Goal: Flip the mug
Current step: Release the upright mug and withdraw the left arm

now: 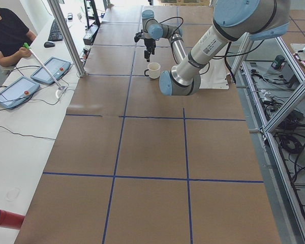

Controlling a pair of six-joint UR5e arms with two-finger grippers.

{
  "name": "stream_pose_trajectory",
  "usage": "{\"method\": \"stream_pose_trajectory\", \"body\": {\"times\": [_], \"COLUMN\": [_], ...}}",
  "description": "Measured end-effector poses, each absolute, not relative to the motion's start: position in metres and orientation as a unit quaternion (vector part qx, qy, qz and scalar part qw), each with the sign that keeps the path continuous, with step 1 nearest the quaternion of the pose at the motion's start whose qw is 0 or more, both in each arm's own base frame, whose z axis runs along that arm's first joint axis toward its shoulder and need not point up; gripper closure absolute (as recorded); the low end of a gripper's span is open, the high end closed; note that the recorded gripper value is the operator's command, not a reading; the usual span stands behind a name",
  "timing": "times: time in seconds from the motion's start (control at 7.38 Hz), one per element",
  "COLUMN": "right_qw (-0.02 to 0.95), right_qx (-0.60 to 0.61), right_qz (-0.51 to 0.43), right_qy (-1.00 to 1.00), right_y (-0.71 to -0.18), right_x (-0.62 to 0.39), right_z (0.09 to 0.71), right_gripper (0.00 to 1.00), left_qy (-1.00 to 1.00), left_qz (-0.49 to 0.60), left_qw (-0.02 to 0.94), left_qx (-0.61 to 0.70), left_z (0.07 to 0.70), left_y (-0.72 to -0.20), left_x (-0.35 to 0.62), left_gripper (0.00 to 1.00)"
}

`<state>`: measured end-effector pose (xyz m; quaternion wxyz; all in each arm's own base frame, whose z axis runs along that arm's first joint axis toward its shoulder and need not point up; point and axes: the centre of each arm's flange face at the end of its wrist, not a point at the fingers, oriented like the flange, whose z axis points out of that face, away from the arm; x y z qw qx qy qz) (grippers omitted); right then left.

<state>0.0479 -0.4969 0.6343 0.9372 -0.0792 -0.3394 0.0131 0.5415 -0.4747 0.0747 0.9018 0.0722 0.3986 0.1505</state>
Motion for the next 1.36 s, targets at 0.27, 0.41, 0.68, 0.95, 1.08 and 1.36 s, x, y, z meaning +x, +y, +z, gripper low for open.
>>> {"method": "stream_pose_trajectory", "body": {"times": [0.27, 0.41, 0.68, 0.95, 1.08, 1.36], "right_qw": [0.937, 0.937, 0.937, 0.937, 0.937, 0.937], "right_qx": [-0.079, -0.079, -0.079, -0.079, -0.079, -0.079], "right_qz": [0.013, 0.013, 0.013, 0.013, 0.013, 0.013], "right_qy": [-0.339, -0.339, -0.339, -0.339, -0.339, -0.339], "right_y": [-0.497, -0.497, -0.497, -0.497, -0.497, -0.497], "right_x": [0.048, 0.048, 0.048, 0.048, 0.048, 0.048], "right_z": [0.634, 0.634, 0.634, 0.634, 0.635, 0.634], "right_gripper": [0.0, 0.0, 0.0, 0.0, 0.0, 0.0], "left_qy": [0.403, 0.404, 0.401, 0.397, 0.385, 0.355], "left_qz": [0.16, 0.171, 0.193, 0.215, 0.22, 0.22], "left_qw": [0.895, 0.891, 0.884, 0.877, 0.88, 0.894], "left_qx": [0.108, 0.118, 0.147, 0.162, 0.169, 0.164], "left_z": [0.101, 0.126, 0.206, 0.319, 0.381, 0.487], "left_y": [-0.511, -0.533, -0.576, -0.598, -0.598, -0.576], "left_x": [0.479, 0.446, 0.364, 0.265, 0.209, 0.111], "left_gripper": [0.0, 0.0, 0.0, 0.0, 0.0, 0.0]}}
